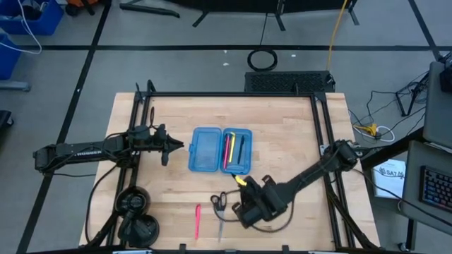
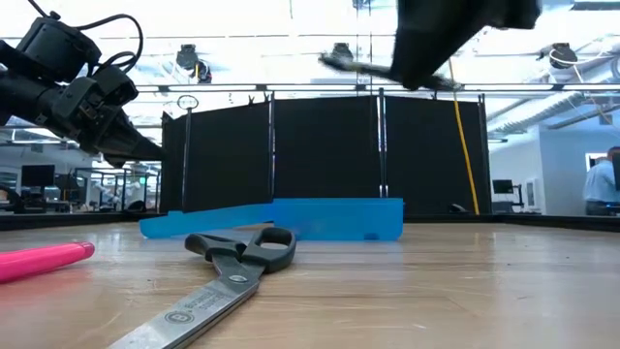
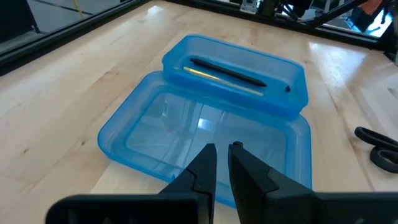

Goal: Pick & place school supplies into a supply box
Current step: Put the black pen into the blue supply box

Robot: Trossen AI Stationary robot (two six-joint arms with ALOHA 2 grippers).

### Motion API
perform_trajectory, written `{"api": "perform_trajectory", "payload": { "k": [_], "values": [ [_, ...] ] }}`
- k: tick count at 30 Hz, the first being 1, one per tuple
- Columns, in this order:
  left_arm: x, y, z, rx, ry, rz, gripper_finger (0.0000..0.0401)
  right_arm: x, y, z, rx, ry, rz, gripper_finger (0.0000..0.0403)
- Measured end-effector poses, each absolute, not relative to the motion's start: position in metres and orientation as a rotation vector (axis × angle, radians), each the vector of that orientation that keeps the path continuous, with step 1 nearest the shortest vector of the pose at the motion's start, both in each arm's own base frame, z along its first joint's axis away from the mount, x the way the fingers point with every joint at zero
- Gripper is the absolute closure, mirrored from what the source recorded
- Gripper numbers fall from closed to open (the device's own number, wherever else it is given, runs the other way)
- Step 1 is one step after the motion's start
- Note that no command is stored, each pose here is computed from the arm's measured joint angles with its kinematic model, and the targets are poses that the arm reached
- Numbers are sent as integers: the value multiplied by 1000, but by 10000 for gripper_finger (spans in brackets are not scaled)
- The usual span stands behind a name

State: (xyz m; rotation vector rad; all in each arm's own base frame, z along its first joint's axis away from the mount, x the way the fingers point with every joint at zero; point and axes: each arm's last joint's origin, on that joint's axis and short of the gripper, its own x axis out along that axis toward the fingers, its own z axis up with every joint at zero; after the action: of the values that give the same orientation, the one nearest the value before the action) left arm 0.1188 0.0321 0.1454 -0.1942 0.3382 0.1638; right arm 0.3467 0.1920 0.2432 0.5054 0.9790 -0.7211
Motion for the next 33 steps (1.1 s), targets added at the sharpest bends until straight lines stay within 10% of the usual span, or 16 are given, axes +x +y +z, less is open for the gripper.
{"api": "perform_trajectory", "payload": {
  "k": [22, 33],
  "values": [
    [119, 32, 146, -183, 334, 164, 354, 389, 44, 315, 656, 742, -628, 378],
    [119, 33, 145, -182, 337, 196, 354, 382, 4, 227, 973, 806, -772, 378]
  ]
}}
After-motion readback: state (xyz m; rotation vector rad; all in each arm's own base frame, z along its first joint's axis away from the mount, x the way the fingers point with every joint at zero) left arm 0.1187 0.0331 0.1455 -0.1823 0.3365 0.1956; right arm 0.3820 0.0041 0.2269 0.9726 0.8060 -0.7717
